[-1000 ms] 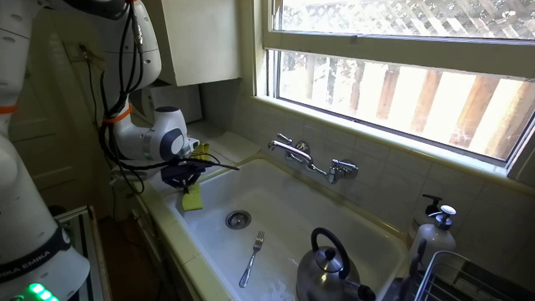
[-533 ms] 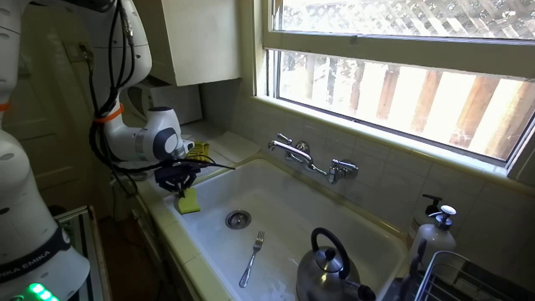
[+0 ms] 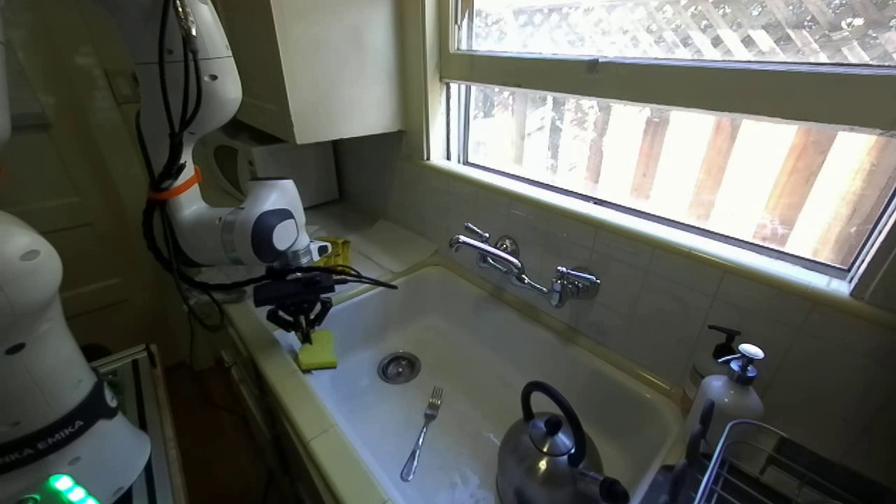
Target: Use the sponge to clean the sides of the sink
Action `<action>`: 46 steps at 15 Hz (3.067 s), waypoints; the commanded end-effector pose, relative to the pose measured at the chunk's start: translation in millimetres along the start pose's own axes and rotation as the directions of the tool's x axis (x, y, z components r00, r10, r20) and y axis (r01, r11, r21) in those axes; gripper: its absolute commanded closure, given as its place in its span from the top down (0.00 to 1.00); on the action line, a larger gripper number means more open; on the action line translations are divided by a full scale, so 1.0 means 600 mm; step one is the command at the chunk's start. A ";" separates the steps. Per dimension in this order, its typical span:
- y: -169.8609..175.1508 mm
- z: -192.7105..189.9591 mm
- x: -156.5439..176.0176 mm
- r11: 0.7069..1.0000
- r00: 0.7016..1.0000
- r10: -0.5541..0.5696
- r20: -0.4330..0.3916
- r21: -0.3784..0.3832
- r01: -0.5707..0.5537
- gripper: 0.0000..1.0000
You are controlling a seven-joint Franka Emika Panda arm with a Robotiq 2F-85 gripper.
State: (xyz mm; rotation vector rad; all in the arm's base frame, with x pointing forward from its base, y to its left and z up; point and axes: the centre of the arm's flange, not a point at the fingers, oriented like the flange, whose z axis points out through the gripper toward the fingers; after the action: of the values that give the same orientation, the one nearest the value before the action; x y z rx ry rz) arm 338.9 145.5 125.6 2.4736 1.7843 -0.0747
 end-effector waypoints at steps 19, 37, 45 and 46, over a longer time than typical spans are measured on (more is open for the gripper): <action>0.073 0.032 -0.284 0.859 0.835 0.495 0.241 0.010 -0.512 0.01; 0.152 0.062 -0.494 0.636 0.623 0.771 0.131 -0.124 -0.761 0.01; 0.167 0.077 -0.585 0.515 0.511 0.857 0.068 -0.147 -0.844 0.01; 0.167 0.074 -0.595 0.499 0.495 0.866 0.066 -0.154 -0.853 0.01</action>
State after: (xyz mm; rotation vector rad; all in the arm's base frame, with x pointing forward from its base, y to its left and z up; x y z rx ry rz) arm 331.9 -207.0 128.2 2.8561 0.3577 -0.0649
